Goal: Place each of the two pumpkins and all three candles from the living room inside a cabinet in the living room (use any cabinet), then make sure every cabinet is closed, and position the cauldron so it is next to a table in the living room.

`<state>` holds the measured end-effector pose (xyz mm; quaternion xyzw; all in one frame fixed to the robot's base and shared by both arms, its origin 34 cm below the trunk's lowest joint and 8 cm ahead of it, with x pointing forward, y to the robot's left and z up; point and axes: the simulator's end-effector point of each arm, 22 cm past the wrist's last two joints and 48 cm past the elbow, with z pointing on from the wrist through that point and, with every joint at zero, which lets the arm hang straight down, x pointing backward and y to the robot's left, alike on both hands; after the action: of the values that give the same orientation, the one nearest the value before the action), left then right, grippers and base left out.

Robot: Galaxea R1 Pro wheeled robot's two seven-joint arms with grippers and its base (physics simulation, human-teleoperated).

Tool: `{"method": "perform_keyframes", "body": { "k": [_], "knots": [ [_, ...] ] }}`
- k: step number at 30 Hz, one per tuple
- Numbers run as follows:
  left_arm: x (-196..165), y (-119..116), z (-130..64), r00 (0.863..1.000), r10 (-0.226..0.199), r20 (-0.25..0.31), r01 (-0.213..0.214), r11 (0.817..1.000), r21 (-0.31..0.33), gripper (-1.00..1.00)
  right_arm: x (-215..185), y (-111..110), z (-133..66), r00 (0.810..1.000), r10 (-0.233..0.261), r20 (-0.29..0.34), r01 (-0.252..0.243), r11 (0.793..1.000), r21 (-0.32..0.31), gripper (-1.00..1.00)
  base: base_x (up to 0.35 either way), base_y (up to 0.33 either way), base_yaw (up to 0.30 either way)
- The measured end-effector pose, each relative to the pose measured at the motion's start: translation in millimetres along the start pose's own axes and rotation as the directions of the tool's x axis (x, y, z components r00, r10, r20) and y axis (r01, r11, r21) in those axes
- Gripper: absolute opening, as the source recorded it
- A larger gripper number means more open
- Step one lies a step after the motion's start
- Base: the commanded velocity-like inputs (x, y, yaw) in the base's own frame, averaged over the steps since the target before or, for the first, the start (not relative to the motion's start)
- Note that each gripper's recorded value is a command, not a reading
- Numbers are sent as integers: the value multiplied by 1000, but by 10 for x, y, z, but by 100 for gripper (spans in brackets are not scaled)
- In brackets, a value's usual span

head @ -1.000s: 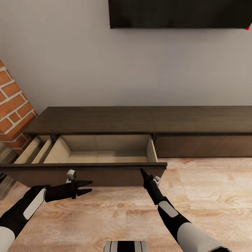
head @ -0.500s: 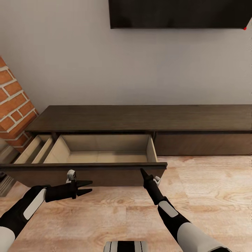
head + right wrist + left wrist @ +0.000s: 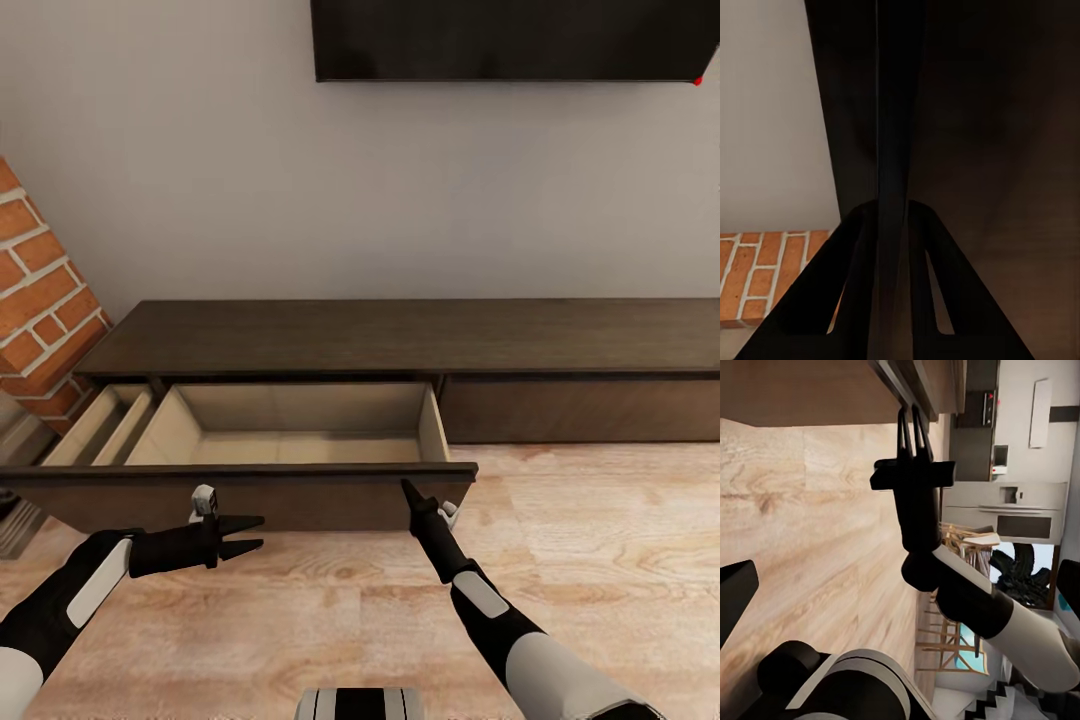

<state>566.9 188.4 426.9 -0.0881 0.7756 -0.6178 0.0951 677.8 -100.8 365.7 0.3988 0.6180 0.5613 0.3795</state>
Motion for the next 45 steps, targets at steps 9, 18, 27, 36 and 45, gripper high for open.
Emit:
{"method": "perform_keyframes", "body": {
  "k": [9,18,27,36,45],
  "knots": [
    [-1,-3,0,1000,1,0,-1,1000,0,100,-45,10,95,1000,-8,1,8,1000,24,-100,-44,0,0],
    [-1,-3,0,1000,1,0,-1,1000,0,100,-45,10,95,1000,-10,1,10,1000,23,-100,-1,0,0],
    [-1,-3,0,1000,1,0,-1,1000,0,100,-45,10,95,1000,-8,1,8,1000,23,-100,0,0,0],
    [2,-1,-1,1000,0,0,0,1000,0,100,51,-10,-38,1000,4,-12,-5,1000,-4,100,0,0,0],
    [1,-1,-1,1000,0,0,0,1000,0,100,58,-13,-38,1000,5,-14,-5,1000,-3,100,-2,0,0]
  ]
}}
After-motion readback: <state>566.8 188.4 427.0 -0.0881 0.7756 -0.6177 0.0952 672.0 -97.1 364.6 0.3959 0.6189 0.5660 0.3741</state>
